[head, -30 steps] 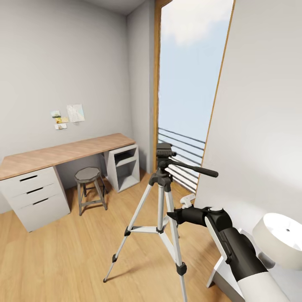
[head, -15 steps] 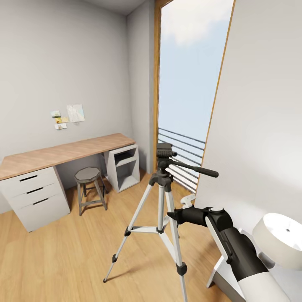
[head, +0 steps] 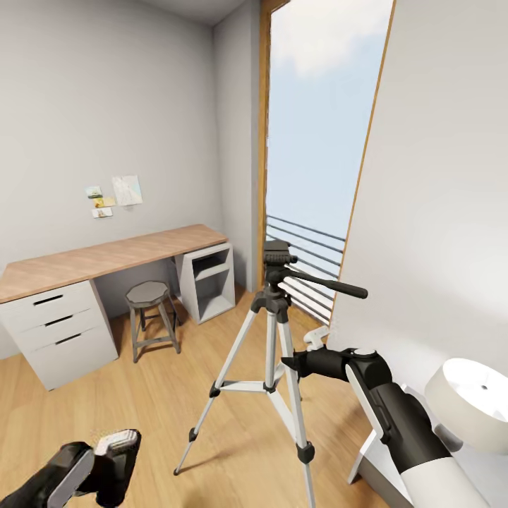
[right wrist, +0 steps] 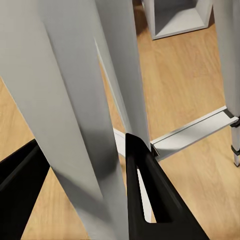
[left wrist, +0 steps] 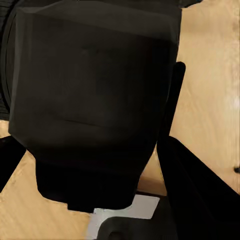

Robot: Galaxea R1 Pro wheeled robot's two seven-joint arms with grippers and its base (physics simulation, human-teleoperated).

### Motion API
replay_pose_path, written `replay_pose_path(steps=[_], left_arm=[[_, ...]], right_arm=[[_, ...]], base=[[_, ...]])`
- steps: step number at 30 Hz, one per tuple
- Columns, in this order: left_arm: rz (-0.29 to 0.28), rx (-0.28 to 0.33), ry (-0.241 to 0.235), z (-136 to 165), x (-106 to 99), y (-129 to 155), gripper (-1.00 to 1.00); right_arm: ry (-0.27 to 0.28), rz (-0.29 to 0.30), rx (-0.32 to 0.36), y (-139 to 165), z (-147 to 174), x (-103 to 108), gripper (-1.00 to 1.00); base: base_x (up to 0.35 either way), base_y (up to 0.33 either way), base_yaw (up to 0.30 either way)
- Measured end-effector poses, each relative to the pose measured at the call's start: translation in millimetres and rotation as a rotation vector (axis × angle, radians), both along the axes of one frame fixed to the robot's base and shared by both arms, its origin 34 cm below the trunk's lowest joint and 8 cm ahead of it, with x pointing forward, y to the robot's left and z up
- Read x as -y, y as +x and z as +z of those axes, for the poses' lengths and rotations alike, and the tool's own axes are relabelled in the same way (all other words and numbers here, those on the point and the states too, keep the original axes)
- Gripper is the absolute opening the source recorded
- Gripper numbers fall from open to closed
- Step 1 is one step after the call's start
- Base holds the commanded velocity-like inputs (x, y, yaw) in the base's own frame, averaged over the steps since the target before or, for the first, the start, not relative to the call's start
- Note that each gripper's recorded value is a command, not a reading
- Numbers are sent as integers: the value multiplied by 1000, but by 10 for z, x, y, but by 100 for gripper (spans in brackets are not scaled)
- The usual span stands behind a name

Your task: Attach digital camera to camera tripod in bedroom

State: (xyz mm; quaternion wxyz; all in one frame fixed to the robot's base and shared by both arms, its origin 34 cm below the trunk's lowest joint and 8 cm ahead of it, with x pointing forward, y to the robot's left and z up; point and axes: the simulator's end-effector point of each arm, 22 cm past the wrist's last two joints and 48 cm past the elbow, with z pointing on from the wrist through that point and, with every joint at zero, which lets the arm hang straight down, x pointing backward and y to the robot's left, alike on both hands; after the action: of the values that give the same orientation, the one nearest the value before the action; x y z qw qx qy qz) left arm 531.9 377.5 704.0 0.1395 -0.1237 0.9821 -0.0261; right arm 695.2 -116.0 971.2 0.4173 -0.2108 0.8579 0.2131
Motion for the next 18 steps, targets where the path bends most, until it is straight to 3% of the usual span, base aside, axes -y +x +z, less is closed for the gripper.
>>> replay_pose_path(steps=[2, 3, 5, 7, 10, 11, 12, 13, 14, 15, 18], left_arm=[[-61, 152, -23, 874, 208, 992, -100], [-78, 208, -25, 1249, 265, 1344, -100], [-110, 223, -36, 1635, 443, 1620, -100], [-151, 412, -68, 2795, 798, 2418, -100], [-166, 482, -114, 3415, 1158, 2790, -100], [-179, 559, -141, 3974, 1364, 3025, -100], [-184, 585, -159, 4204, 1471, 3112, -100], [-188, 597, -148, 4422, 1571, 3222, -100], [-196, 627, -181, 4670, 1707, 3277, -100], [-200, 641, -163, 4894, 1778, 3364, -100], [-210, 692, -171, 5380, 1914, 3457, -100]], right_arm=[[0, 0, 1, 0, 1, 2, -100], [0, 0, 0, -1, 0, 2, -100], [-1, 0, 1, 1, 2, 5, -100], [1, 0, 0, -1, 2, 11, -100], [0, 1, 1, 1, 4, 14, -100], [0, 1, 0, -2, 2, 16, -100], [1, 1, 0, -3, 1, 16, -100], [0, 1, 0, 1, 4, 16, -100], [0, 1, 0, -4, 1, 16, -100], [0, 1, 1, 1, 4, 15, -100], [0, 1, 0, -3, 1, 14, -100]], base=[[0, 0, 0], [0, 0, 0], [0, 0, 0], [0, 0, 0], [0, 0, 0], [0, 0, 0], [0, 0, 0], [0, 0, 0], [0, 0, 0], [0, 0, 0], [0, 0, 0]])
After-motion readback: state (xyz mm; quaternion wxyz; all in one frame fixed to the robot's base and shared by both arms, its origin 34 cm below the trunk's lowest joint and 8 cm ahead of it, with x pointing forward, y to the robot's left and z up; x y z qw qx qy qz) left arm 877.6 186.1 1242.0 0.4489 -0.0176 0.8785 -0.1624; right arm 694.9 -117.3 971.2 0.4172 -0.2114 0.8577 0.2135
